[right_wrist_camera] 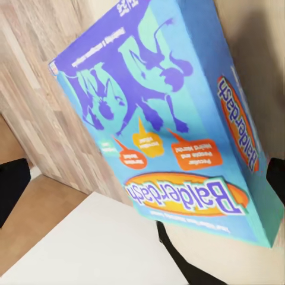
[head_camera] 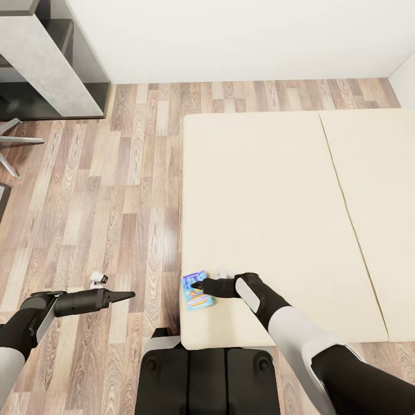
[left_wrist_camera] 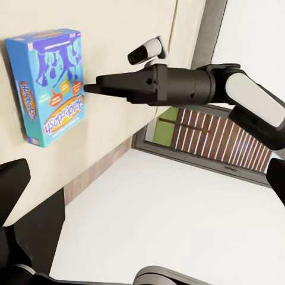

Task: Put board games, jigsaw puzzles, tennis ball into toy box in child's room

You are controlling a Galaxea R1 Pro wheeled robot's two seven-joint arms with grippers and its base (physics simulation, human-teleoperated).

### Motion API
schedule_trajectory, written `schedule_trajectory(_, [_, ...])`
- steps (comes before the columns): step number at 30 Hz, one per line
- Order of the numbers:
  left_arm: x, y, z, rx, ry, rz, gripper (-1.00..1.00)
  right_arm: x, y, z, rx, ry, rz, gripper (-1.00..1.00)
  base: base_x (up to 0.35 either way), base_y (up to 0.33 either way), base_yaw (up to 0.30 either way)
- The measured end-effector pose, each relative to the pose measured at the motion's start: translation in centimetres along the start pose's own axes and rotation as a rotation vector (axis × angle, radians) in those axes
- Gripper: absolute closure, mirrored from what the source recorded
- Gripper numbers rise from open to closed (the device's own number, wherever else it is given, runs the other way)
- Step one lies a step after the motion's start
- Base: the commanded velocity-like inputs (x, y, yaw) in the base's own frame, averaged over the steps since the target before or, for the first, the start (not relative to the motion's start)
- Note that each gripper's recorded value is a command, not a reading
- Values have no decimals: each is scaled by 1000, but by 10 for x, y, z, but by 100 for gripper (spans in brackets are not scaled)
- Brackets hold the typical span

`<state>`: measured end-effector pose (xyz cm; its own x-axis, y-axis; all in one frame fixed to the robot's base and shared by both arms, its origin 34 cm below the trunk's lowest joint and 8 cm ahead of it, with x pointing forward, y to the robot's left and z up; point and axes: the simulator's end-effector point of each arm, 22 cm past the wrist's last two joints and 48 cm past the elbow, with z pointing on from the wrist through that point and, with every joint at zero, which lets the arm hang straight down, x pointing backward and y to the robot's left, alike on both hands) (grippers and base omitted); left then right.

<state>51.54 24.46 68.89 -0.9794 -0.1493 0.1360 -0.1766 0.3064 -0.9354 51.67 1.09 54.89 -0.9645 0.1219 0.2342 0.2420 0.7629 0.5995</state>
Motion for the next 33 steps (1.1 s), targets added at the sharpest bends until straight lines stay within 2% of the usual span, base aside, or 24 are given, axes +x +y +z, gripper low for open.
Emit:
schedule_trajectory(4, [0,0,0,0,-1,0,-100,1,7,2,-9,2,-1,-100,0,0,0])
schedule_trajectory(19, [0,0,-1,-1,0,0,-100,-1,6,2,-6,-9,-11,-100,0,0,0])
schedule_trajectory(33, [0,0,-1,-3,0,0,-100,-10,2,3,6,-60,-38,-100,0,0,0])
